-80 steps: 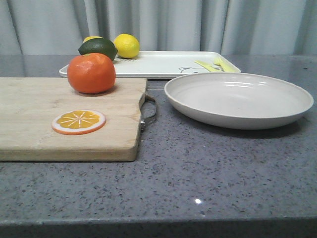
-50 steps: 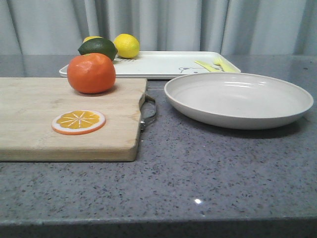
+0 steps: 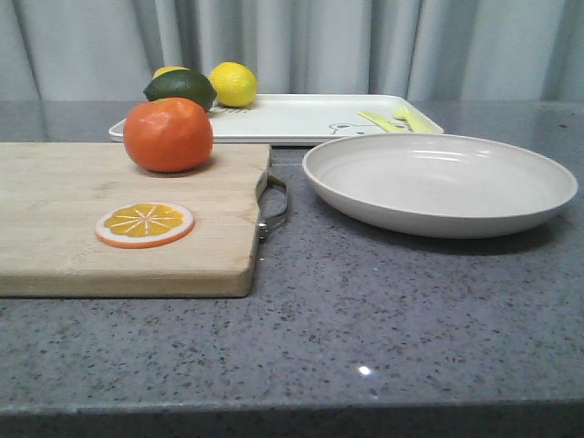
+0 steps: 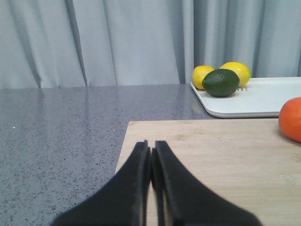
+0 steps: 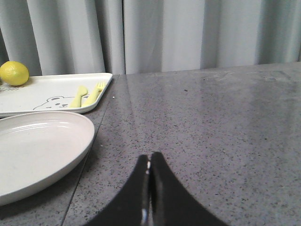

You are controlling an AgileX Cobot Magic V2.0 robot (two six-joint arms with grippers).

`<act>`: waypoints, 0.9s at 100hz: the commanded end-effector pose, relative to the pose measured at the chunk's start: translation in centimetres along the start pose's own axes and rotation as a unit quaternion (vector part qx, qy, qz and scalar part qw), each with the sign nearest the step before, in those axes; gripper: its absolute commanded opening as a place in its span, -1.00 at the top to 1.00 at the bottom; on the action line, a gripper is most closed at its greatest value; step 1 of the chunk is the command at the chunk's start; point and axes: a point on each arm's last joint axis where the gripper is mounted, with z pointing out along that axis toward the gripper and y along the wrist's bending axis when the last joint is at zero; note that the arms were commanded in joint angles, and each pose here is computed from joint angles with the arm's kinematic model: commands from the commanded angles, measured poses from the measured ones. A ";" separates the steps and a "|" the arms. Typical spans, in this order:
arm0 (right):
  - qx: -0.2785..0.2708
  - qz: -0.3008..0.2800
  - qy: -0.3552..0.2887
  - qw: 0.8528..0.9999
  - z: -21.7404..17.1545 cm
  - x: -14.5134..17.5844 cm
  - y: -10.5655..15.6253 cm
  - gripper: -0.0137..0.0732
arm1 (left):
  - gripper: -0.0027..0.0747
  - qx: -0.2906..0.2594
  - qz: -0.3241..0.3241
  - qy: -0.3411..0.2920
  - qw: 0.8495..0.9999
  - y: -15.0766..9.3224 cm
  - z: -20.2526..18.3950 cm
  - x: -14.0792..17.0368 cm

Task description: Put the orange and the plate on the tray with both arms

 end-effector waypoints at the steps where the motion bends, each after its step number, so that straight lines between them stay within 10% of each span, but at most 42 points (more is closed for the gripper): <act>1: -0.007 -0.007 -0.048 0.999 -0.2 -0.8 0.1 0.83 | 0.98 -0.002 -0.003 -0.058 0.998 0.1 -0.2 -0.4; 90: -0.001 -0.007 -0.023 1.000 0.6 -5.3 0.7 0.83 | 0.98 0.001 -0.026 -0.069 0.997 -0.2 0.7 -6.2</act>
